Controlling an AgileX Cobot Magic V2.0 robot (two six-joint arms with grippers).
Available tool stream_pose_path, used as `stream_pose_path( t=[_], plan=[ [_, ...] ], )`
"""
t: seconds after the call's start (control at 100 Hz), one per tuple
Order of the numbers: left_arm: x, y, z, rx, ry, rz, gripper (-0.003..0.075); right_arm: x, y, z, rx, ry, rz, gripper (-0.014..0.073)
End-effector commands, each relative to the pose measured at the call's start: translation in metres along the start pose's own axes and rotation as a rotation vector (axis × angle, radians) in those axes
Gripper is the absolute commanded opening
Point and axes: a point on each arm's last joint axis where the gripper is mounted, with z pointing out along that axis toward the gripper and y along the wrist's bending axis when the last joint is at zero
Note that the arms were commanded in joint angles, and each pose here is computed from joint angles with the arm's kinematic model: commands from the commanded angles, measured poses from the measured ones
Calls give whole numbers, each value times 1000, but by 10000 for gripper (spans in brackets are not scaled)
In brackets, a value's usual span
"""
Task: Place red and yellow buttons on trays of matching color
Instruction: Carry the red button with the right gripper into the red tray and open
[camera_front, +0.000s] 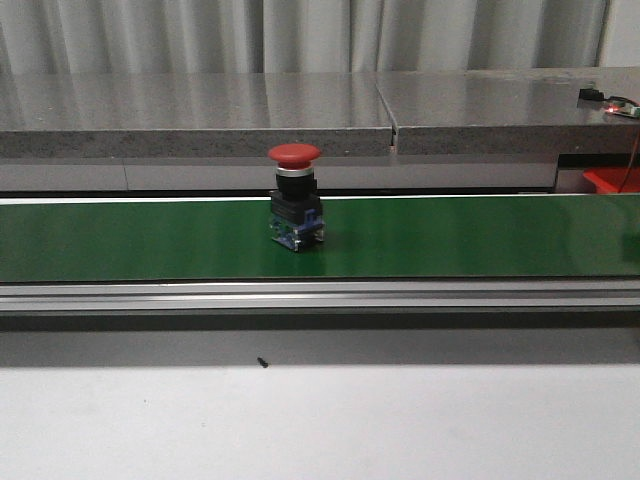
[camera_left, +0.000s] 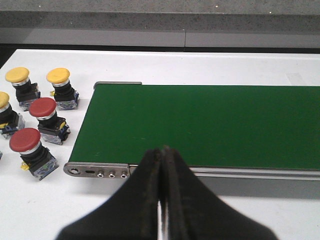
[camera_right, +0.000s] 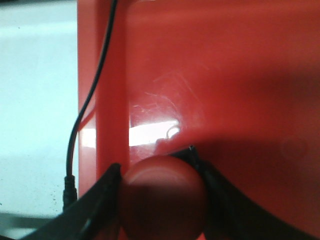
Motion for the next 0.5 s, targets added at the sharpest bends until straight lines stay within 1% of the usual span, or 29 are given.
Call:
stream_pose_path(
  t=[0.0,0.13,0.25,0.35,0.49],
  plan=[
    [-15,-2,-4,16,-100,-7,-20,-17,3,-41,5,-117,-2,345],
    [-15,-2,-4,16,-100,-7,-20,-15,-2,-42,6,-105,8,462],
    [-15,-2,-4,16,-100,-7,-20,-15,-4,-45,6,-108,15,535],
    [-15,-2,-4,16,-100,-7,-20,-17,-4,-53,-3,-130,24,563],
    [-15,-2,-4,16,-100,-7,-20,-24,3,-80,-12,-191,18,563]
  ],
)
